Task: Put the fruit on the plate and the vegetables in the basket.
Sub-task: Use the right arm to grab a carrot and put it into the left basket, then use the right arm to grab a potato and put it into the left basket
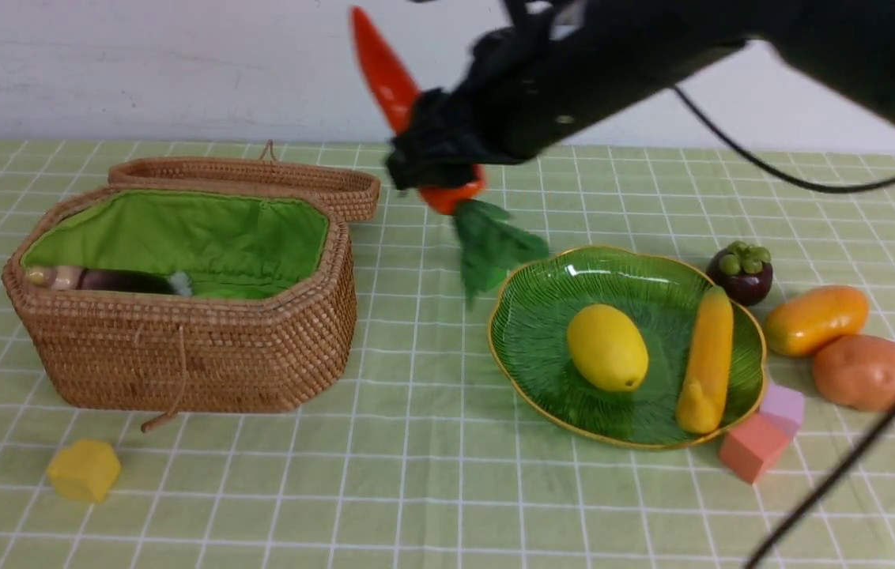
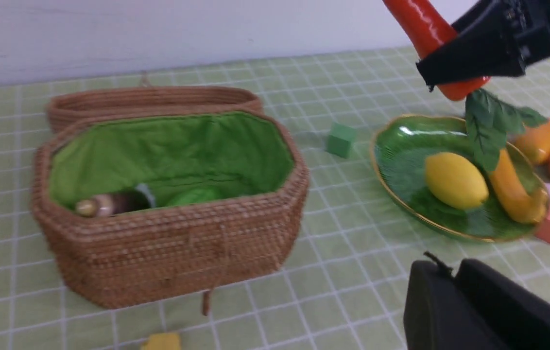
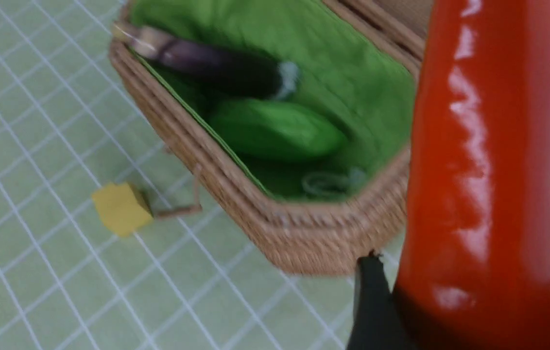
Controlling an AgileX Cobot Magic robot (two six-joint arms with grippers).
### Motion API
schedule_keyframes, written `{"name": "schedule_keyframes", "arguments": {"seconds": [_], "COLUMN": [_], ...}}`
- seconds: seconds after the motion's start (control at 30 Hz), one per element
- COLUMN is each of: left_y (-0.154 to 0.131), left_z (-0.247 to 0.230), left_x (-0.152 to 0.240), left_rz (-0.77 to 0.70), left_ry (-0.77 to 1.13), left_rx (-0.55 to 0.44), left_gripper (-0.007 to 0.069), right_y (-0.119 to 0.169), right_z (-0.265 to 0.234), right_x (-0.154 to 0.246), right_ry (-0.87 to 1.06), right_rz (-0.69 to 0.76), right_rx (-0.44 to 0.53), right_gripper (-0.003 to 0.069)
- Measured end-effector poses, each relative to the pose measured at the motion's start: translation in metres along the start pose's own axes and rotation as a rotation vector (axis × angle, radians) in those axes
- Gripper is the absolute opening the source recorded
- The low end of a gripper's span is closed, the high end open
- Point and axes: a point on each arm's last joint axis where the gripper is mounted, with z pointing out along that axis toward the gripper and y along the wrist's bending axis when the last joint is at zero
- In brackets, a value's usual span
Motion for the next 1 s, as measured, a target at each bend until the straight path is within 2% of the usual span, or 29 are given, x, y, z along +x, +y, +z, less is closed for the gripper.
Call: {"name": "schedule_keyframes", "arguments": {"seconds": [0.13, 0.33, 0.4, 0.47, 0.5, 0.53, 0.57, 0.67, 0.77, 0.83, 0.93, 1.0], "left_y": [0.008, 0.009, 0.009, 0.009, 0.009, 0.009, 0.009, 0.009, 0.009, 0.008, 0.004, -0.002], "left_z": [0.0, 0.0, 0.0, 0.0, 0.0, 0.0, 0.0, -0.001, 0.0, 0.0, 0.0, 0.0], "left_x": [-0.003, -0.003, -0.003, -0.003, -0.003, -0.003, -0.002, -0.002, -0.002, -0.001, 0.0, 0.002], "left_rz": [-0.026, -0.036, -0.035, -0.035, -0.035, -0.035, -0.035, -0.036, -0.04, -0.042, -0.029, 0.007], "left_ry": [-0.031, -0.036, -0.035, -0.034, -0.032, -0.031, -0.029, -0.023, -0.02, -0.013, 0.001, 0.02], "left_rx": [-0.083, -0.093, -0.095, -0.096, -0.097, -0.098, -0.099, -0.103, -0.098, -0.087, -0.043, 0.026], "left_gripper": [0.0057, 0.0057, 0.0057, 0.0057, 0.0057, 0.0057, 0.0057, 0.0058, 0.006, 0.006, 0.006, 0.006], "right_y": [0.02, 0.031, 0.033, 0.035, 0.034, 0.035, 0.035, 0.034, 0.037, 0.041, 0.044, 0.044], "right_z": [0.059, 0.128, 0.135, 0.148, 0.153, 0.154, 0.154, 0.15, 0.137, 0.118, 0.079, 0.036], "right_x": [-0.017, -0.015, -0.015, -0.01, -0.008, -0.007, -0.007, -0.008, -0.012, -0.018, -0.027, -0.033], "right_ry": [-0.101, -0.234, -0.261, -0.272, -0.282, -0.281, -0.28, -0.269, -0.227, -0.167, -0.071, 0.036], "right_rz": [-0.108, -0.177, -0.189, -0.199, -0.2, -0.201, -0.205, -0.217, -0.241, -0.275, -0.318, -0.328], "right_rx": [-0.035, -0.022, -0.015, -0.01, -0.005, -0.005, -0.004, -0.004, -0.018, -0.029, -0.019, 0.031], "right_gripper": [0.0387, 0.0387, 0.0398, 0.0466, 0.0554, 0.0576, 0.0628, 0.0671, 0.0645, 0.0593, 0.0489, 0.0352]}}
